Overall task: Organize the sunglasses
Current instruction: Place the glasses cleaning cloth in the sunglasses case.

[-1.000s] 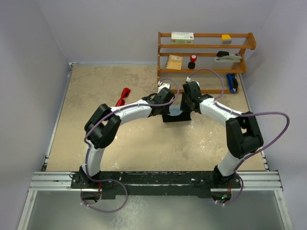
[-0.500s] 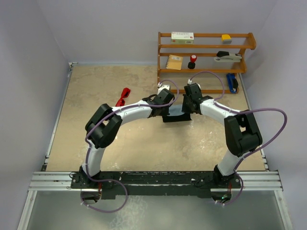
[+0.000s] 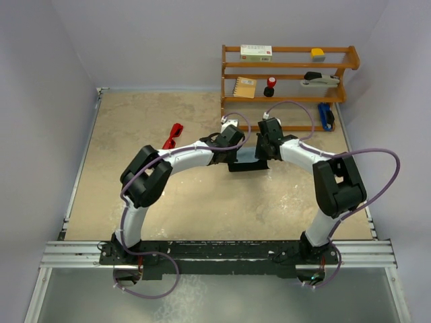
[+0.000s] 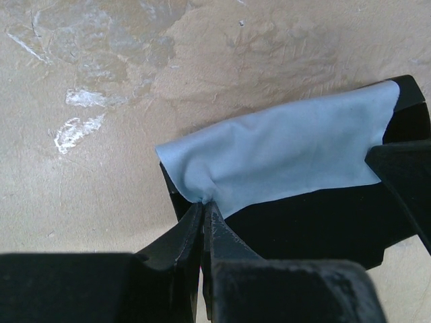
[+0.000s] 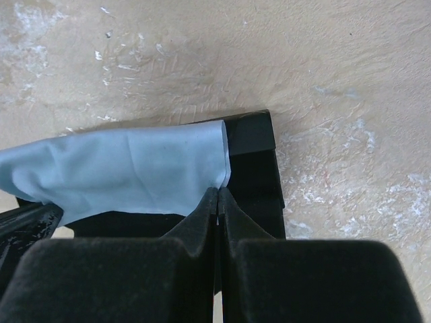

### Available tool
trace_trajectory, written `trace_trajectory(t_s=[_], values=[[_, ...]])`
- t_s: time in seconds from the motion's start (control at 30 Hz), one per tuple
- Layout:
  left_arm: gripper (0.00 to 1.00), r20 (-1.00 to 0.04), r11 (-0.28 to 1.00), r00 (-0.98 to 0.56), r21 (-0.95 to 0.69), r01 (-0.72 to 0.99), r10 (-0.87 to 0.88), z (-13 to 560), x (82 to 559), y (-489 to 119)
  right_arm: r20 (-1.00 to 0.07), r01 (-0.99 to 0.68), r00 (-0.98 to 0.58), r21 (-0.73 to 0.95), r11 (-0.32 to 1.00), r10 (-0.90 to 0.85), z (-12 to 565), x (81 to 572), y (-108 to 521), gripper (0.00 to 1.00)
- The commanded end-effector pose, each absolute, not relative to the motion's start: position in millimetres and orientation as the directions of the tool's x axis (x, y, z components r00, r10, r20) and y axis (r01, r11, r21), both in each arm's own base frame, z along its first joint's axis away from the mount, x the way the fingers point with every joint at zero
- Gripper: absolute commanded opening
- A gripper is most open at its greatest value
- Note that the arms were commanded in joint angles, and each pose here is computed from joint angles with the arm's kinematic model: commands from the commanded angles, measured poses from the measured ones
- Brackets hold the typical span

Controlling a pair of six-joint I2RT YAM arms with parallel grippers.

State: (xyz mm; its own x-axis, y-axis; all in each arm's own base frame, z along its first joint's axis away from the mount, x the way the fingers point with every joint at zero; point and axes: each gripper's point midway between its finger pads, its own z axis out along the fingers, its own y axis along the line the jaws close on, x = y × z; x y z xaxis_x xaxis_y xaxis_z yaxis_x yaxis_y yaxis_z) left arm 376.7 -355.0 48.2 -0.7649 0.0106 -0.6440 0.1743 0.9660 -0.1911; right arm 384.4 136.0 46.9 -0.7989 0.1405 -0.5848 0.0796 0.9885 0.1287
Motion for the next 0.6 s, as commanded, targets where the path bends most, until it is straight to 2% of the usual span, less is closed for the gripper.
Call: trace_trajectory(t_s=[0.0, 0.57], values=[[0.00, -0.651, 0.963, -0.759, -0.208, 0.172, -0.005, 44.6, 384.7, -355.6, -0.584, 0.079, -0.800, 0.124, 0.989, 0.137, 41.5, 386.2, 133.8, 0.00], [0.00, -0.634, 0.956, -0.773, -0.233, 0.176, -0.012, 43.7, 382.8, -357.6, -0.580, 0.086, -0.803, 0.115, 0.990, 0.137, 36.7, 387.4, 127.9, 0.00]])
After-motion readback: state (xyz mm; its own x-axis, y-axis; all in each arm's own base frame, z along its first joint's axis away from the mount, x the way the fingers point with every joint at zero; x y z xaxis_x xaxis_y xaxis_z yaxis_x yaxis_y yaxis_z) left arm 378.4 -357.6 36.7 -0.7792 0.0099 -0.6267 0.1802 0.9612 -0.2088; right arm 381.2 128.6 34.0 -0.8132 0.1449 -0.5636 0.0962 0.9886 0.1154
